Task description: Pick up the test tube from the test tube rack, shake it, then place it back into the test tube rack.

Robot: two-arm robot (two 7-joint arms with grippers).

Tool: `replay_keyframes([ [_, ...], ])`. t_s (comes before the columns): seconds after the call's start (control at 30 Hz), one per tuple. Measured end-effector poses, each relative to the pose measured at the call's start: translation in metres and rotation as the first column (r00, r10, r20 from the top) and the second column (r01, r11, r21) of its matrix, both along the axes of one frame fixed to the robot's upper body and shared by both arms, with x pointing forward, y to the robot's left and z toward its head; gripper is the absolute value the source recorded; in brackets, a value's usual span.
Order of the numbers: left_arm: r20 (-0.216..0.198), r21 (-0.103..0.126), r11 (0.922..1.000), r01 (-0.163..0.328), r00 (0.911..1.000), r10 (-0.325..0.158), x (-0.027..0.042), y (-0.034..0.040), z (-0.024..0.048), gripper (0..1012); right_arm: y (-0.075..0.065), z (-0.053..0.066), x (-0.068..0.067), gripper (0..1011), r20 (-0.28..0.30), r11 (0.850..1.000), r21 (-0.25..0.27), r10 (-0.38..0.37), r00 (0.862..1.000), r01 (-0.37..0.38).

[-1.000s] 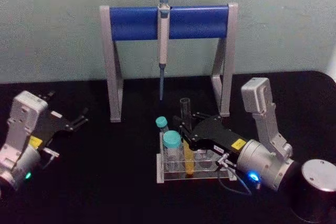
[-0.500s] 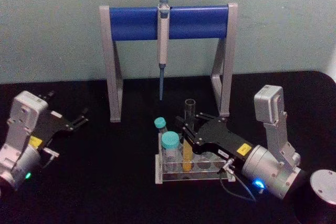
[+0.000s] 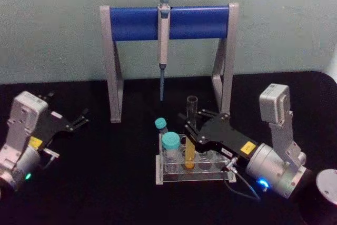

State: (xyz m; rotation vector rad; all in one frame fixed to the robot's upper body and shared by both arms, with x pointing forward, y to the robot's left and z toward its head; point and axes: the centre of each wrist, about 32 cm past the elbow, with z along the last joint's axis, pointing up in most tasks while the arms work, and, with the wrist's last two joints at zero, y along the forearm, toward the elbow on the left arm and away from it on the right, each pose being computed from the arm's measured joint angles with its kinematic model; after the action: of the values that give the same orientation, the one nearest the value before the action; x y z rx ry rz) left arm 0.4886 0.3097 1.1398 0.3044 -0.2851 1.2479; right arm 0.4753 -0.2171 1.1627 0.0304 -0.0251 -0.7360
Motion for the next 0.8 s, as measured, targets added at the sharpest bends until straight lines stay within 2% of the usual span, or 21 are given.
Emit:
replay_keyframes([
  [0.43, 0.000, 0.000, 1.0000, 0.000, 1.0000, 0.000, 0.0000, 0.0000, 0.0000, 1001, -0.002, 0.021, 0.004, 227, 0.060, 1.000, 0.024, 0.002, 0.998, -0.003],
  [0.6, 0.000, 0.000, 1.0000, 0.000, 1.0000, 0.000, 0.0000, 0.0000, 0.0000, 1001, -0.004, 0.030, 0.012, 226, 0.095, 1.000, 0.020, -0.018, 0.995, 0.017],
  [0.8, 0.000, 0.000, 1.0000, 0.000, 1.0000, 0.000, 0.0000, 0.0000, 0.0000, 1001, -0.006, 0.035, 0.026, 226, 0.120, 0.999, 0.013, -0.050, 0.992, 0.049],
])
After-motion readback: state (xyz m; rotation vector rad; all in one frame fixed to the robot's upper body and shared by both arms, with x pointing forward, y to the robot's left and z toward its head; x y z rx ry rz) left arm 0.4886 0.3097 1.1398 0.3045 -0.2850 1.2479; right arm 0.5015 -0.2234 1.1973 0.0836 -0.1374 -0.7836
